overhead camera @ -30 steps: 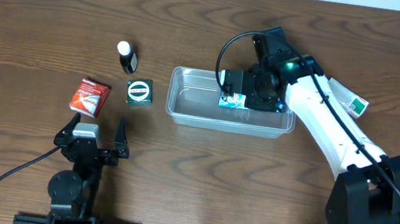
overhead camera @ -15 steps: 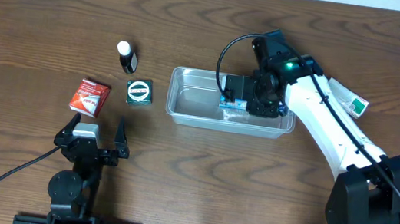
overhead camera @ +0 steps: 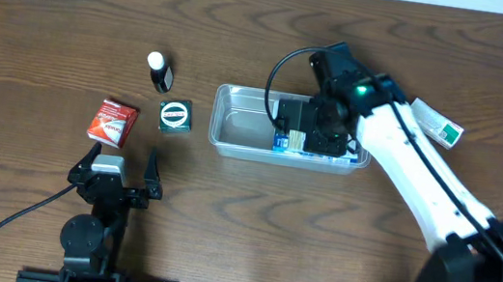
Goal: Pack container
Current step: 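Carry the blue box with right gripper and lower it into container, then open right gripper and lift away from the container, then move right gripper to the white-green Panadol box and grasp it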
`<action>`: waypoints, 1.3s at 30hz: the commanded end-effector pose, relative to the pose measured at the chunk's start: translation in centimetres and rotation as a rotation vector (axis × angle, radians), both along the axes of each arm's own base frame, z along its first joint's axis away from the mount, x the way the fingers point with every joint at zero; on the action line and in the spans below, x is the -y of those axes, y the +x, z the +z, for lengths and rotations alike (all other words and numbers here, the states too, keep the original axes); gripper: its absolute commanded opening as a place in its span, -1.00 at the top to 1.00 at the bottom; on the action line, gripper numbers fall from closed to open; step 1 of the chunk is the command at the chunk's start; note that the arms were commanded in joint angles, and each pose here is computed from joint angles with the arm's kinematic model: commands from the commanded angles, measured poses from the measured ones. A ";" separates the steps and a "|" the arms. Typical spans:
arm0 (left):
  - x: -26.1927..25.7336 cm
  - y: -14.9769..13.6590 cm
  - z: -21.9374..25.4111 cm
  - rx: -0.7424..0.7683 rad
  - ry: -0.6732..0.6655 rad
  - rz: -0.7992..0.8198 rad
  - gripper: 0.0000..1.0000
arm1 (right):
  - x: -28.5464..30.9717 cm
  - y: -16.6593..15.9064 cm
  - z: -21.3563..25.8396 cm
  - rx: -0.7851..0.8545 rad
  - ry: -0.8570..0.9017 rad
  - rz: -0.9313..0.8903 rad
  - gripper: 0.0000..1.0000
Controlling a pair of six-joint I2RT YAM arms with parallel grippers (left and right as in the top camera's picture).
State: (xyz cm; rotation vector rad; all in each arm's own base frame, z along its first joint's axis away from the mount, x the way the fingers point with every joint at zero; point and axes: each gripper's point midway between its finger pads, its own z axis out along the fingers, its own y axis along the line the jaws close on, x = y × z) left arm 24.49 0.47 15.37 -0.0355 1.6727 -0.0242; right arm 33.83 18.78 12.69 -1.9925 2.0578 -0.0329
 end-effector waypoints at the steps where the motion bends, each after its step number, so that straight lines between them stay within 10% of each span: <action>1: 0.1 -0.1 -1.7 -0.051 0.009 -0.012 -0.96 | -0.6 0.2 4.8 0.112 0.098 -0.049 -0.38; 4: 0.1 -0.1 -1.7 -0.051 0.009 -0.012 -0.96 | -1.6 -0.6 6.9 0.114 0.201 -0.079 -0.98; 14: 0.1 -0.1 -1.7 -0.052 0.009 -0.012 -0.96 | -4.9 -3.7 10.4 -0.030 0.490 -0.115 -0.98; 29: 0.1 -0.1 -1.7 -0.052 0.009 -0.012 -0.96 | 17.6 8.8 12.2 0.260 0.661 -1.512 -0.96; 39: 0.1 -0.1 -1.7 -0.052 0.009 -0.012 -0.96 | 26.1 9.7 9.6 0.251 0.691 -1.770 -0.98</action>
